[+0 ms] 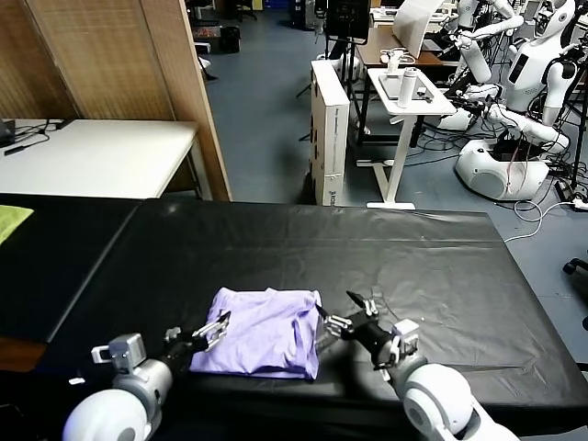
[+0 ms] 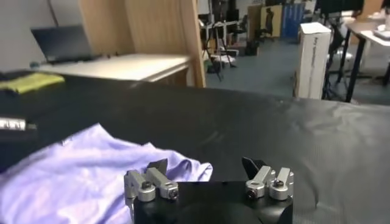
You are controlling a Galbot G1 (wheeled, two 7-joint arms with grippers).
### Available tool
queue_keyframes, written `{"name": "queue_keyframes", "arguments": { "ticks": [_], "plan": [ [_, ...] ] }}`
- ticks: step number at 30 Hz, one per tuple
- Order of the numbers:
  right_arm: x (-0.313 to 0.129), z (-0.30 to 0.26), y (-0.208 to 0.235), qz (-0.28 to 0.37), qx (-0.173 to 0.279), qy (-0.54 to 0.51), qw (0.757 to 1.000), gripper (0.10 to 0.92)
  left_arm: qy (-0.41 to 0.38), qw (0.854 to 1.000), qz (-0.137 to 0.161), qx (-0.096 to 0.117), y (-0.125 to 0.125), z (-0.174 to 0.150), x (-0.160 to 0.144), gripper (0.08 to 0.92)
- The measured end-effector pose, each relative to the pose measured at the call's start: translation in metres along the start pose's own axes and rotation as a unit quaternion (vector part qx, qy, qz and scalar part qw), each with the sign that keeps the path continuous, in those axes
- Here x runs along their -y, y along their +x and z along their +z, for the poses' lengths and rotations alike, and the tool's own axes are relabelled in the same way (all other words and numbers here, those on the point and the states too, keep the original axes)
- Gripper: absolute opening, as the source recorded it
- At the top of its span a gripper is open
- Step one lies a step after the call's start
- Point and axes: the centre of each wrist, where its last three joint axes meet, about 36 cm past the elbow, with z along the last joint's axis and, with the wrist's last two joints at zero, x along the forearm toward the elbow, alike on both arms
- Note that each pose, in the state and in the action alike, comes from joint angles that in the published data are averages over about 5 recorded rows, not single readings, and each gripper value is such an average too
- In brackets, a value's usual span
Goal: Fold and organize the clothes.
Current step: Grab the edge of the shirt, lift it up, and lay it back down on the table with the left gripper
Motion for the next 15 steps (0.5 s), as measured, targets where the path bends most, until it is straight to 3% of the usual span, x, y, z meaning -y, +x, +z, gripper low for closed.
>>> {"name": "queue_keyframes", "arguments": {
  "ticks": [8, 15],
  "plan": [
    [-0.025, 0.000, -0.025, -0.021, -0.016, 0.020, 0.999, 0.907, 0.001, 1.000, -0.005, -0.006, 0.001, 0.006, 0.000, 0.907],
    [-0.024, 0.010, -0.029, 0.008, -0.048, 0.097, 0.994, 0.907, 0.002, 1.000, -0.008, -0.006, 0.002, 0.007, -0.002, 0.907]
  ]
}}
